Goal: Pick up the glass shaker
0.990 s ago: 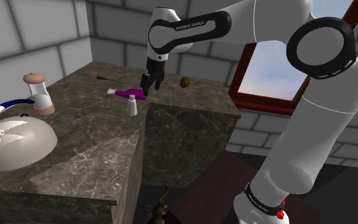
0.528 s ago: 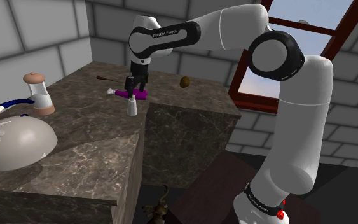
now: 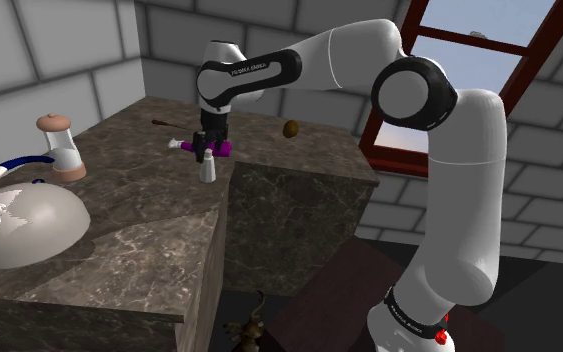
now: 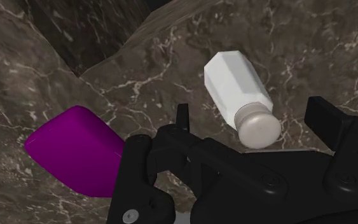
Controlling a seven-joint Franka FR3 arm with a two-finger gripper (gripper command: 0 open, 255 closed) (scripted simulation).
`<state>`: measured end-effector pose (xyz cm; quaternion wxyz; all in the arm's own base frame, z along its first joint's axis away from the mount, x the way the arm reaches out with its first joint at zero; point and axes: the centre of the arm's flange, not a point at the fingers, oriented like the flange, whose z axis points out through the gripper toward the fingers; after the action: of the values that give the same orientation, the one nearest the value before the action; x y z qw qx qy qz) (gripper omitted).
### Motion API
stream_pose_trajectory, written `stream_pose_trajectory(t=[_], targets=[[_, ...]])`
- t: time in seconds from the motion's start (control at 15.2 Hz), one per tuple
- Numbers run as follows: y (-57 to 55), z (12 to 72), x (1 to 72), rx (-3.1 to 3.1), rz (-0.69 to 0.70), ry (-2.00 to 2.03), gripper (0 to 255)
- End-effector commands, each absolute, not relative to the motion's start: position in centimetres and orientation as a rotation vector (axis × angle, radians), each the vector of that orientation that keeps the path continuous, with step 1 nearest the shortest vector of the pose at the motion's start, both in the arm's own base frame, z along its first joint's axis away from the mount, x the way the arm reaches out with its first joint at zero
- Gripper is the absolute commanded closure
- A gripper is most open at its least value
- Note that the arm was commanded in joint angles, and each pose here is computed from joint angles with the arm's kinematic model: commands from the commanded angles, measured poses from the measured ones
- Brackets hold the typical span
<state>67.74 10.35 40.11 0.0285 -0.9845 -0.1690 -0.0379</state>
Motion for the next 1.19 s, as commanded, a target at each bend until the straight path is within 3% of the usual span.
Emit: stream_pose_trajectory(t=[0.0,0.07,0.13,0.73,1.12], targets=[[10.5,39.2,67.7,-3.038,-0.118,-0.522,0],[10.5,39.2,67.7,-3.038,-0.118,-0.522,0],[10.5,39.3,67.6,-3.038,-0.118,-0.522,255],[10.5,39.2,67.7,-3.038,-0.118,-0.522,255],[10.5,42.4,67.7,-3.038,-0.118,-0.522,255]])
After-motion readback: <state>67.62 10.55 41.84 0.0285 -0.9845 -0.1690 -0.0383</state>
